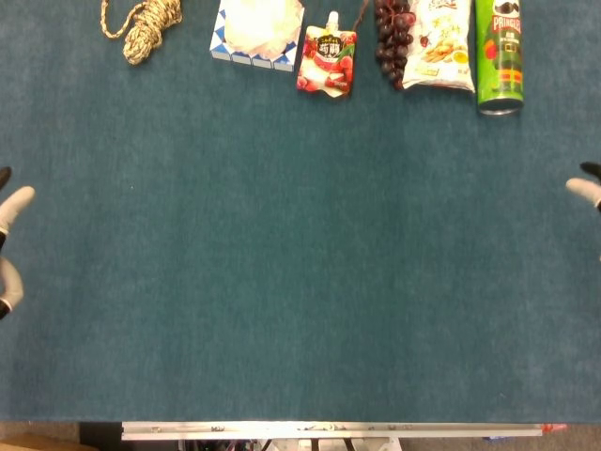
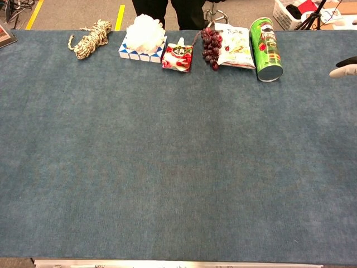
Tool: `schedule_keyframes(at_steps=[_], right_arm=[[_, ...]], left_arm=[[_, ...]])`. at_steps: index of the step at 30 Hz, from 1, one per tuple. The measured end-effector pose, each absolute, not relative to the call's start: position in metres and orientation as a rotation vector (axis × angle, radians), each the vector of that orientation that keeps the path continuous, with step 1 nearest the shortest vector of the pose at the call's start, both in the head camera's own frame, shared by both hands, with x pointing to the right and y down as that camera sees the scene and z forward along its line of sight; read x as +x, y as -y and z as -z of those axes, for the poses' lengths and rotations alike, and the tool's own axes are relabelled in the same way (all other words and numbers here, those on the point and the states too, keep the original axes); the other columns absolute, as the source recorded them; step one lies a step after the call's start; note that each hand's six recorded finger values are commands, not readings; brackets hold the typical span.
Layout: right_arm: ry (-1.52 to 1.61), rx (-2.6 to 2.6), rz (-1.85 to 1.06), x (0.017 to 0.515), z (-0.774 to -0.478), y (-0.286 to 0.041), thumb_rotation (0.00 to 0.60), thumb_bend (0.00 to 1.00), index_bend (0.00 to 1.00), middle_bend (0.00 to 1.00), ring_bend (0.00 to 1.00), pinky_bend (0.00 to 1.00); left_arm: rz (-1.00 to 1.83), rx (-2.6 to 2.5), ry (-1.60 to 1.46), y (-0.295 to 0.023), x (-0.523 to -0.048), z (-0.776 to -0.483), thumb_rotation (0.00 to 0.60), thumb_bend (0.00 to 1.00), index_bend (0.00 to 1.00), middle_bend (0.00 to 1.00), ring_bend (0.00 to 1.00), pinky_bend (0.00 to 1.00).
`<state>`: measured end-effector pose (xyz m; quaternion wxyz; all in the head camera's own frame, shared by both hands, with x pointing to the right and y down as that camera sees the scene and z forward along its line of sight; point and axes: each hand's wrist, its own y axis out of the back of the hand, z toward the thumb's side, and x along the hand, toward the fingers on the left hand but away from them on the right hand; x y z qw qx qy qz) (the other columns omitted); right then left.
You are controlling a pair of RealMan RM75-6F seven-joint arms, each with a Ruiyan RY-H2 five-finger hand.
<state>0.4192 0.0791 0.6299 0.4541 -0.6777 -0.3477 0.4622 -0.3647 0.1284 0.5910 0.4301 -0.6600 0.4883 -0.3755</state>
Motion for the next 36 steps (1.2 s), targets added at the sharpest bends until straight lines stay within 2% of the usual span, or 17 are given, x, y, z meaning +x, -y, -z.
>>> schedule_keyframes(at_steps=[11, 20, 28, 36], right_arm=[[0.809, -2.205, -1.113, 0.399, -0.639, -0.103, 0.600, 1.00, 0.24, 0.17, 0.91, 1.00], [0.677, -2.726, -1.048, 0.377, -0.637, -0.130, 0.600, 1.00, 0.24, 0.18, 0.91, 1.00], [0.379, -3.121, -0.961, 0.368, -0.625, -0.155, 0.600, 1.00, 0.24, 0.19, 0.91, 1.00], [0.168, -3.278, -0.810, 0.361, -0.607, -0.160, 0.600, 1.00, 0.24, 0.20, 0.91, 1.00]], left_arm=[[0.746, -2.168, -1.286, -0.142, -0.345, -0.586, 0.600, 0.91, 0.13, 0.03, 0.90, 1.00], [0.635, -2.603, -1.204, -0.158, -0.325, -0.586, 0.600, 0.93, 0.16, 0.05, 0.90, 1.00], [0.588, -2.840, -1.071, -0.170, -0.315, -0.585, 0.600, 0.93, 0.18, 0.06, 0.90, 1.00], [0.530, -2.974, -0.981, -0.180, -0.307, -0.580, 0.600, 0.93, 0.20, 0.07, 0.90, 1.00]])
